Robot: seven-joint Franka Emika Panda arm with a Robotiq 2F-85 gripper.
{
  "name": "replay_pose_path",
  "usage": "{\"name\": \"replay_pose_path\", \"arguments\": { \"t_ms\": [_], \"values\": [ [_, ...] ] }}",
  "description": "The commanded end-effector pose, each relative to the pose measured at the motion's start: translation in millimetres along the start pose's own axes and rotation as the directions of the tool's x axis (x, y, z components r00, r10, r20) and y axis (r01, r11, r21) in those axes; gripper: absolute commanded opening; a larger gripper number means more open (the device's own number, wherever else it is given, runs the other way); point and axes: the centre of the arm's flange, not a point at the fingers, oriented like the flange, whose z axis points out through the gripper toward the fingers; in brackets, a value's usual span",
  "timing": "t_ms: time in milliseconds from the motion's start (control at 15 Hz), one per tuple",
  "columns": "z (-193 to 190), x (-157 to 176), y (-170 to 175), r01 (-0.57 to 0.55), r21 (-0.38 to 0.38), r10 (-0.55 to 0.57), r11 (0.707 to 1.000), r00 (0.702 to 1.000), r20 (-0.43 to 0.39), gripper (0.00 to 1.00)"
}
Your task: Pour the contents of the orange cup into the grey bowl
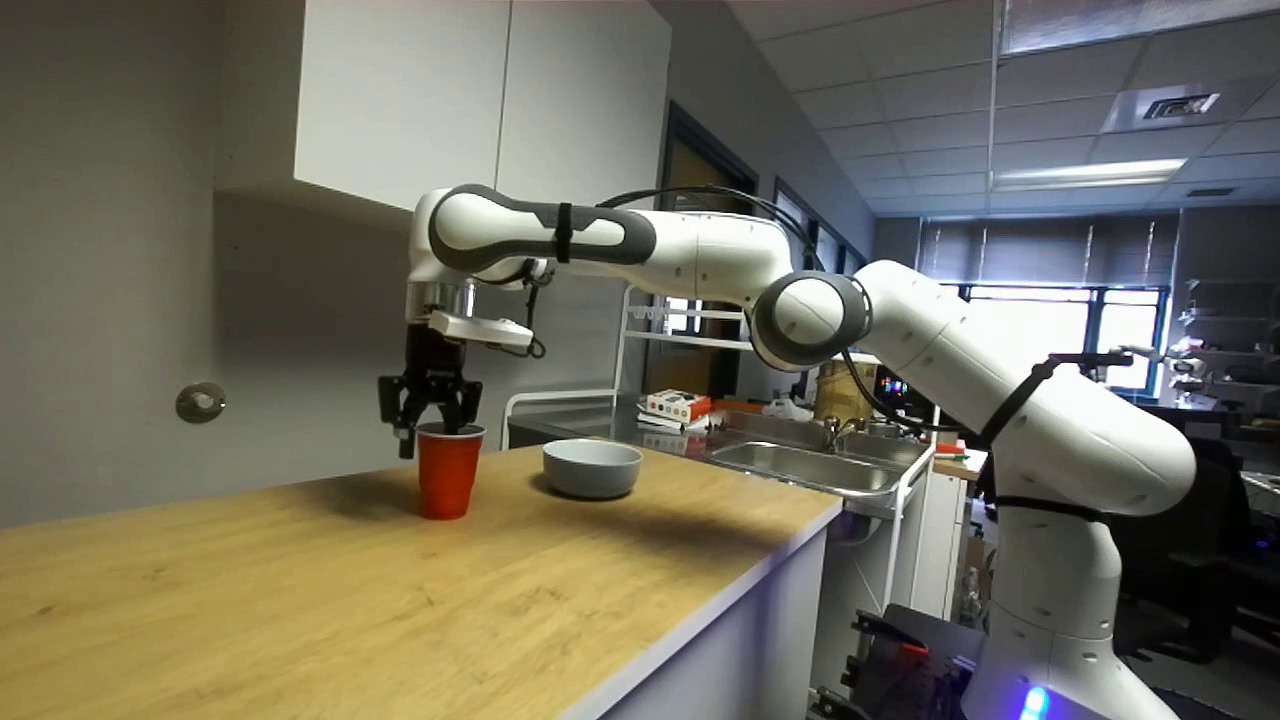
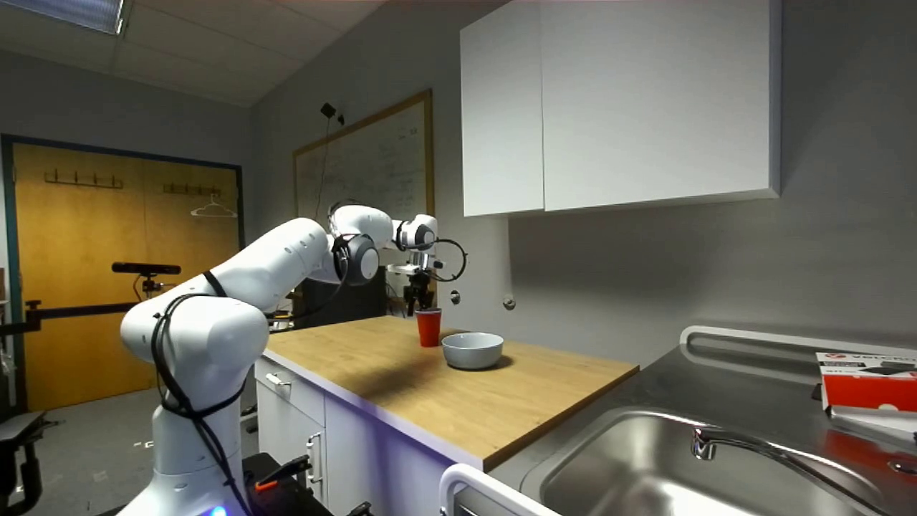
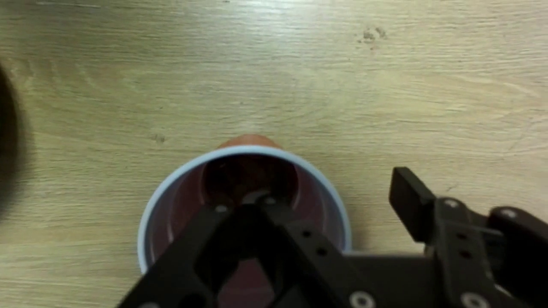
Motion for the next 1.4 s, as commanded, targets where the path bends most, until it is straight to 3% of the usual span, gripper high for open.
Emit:
{"name": "replay_pose_path", "arguments": {
  "t_ms": [0, 333, 800, 1333],
  "values": [
    [-17, 36, -14, 0.004, 0.017, -0.004, 1.0, 1.0, 0.013, 0.34],
    [-7, 36, -6, -0.005, 0.011, 0.005, 1.0, 1.0, 0.019, 0.0],
    [-20, 3, 0, 0.004, 0.025, -0.004, 1.0, 1.0, 0.018, 0.0],
    [-94, -62, 41, -0.005, 0.104, 0.014, 0.995, 0.996, -0.093, 0.01]
  ]
}}
